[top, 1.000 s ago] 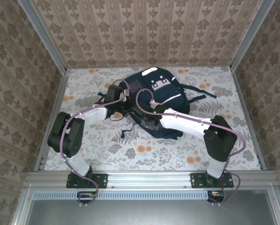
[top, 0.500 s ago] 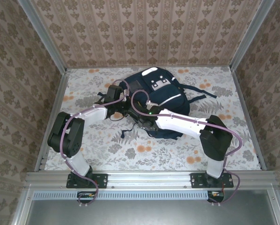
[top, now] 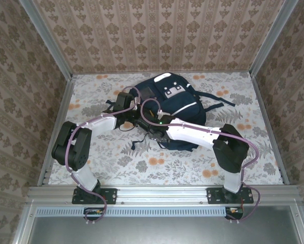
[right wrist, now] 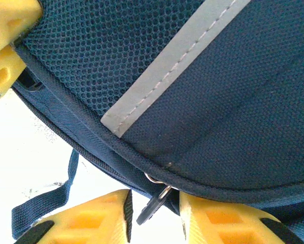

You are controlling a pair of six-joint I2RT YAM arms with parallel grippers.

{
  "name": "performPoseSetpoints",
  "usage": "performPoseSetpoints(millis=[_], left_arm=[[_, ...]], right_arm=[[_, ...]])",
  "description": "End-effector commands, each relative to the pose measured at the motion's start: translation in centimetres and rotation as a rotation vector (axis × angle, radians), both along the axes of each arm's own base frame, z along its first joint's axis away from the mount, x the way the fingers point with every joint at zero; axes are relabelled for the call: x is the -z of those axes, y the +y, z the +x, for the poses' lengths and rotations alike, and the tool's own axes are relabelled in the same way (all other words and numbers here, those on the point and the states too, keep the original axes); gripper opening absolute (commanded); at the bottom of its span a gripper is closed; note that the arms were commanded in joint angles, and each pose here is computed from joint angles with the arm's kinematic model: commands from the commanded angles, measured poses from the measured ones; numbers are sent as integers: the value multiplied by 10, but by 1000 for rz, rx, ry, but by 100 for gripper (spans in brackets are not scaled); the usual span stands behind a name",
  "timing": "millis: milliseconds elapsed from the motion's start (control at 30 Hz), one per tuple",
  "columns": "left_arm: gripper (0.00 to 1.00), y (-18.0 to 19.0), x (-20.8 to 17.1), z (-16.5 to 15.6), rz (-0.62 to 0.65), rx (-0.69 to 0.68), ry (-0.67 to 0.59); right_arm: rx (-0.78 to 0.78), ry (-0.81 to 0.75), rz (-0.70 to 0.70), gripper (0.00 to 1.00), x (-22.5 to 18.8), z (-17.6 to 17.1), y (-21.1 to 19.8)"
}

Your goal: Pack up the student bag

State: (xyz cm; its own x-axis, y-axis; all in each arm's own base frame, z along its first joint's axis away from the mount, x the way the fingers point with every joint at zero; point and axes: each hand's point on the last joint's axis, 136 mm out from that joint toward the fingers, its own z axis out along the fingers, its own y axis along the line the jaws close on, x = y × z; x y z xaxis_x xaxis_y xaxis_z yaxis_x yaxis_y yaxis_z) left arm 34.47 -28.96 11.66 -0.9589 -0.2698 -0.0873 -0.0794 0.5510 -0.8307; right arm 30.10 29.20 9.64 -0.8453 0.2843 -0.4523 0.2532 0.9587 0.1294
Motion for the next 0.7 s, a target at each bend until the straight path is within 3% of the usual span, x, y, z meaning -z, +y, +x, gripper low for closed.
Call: performPoseSetpoints(millis=[0, 200, 467, 667], left_arm=[[7, -10, -39, -3, -82, 69, -96], [7, -10, -40, -3, -82, 69, -99], [3, 0, -30, 2, -45, 38, -97], [0, 23, -19, 15, 20, -13, -105]], right_arm=[[16, 21, -61, 34, 9, 2, -10], [20, 25, -80, 29, 11, 2, -13], [-10, -12, -110, 3, -10, -1, -28], [-62, -26, -206, 3, -28, -12, -59]])
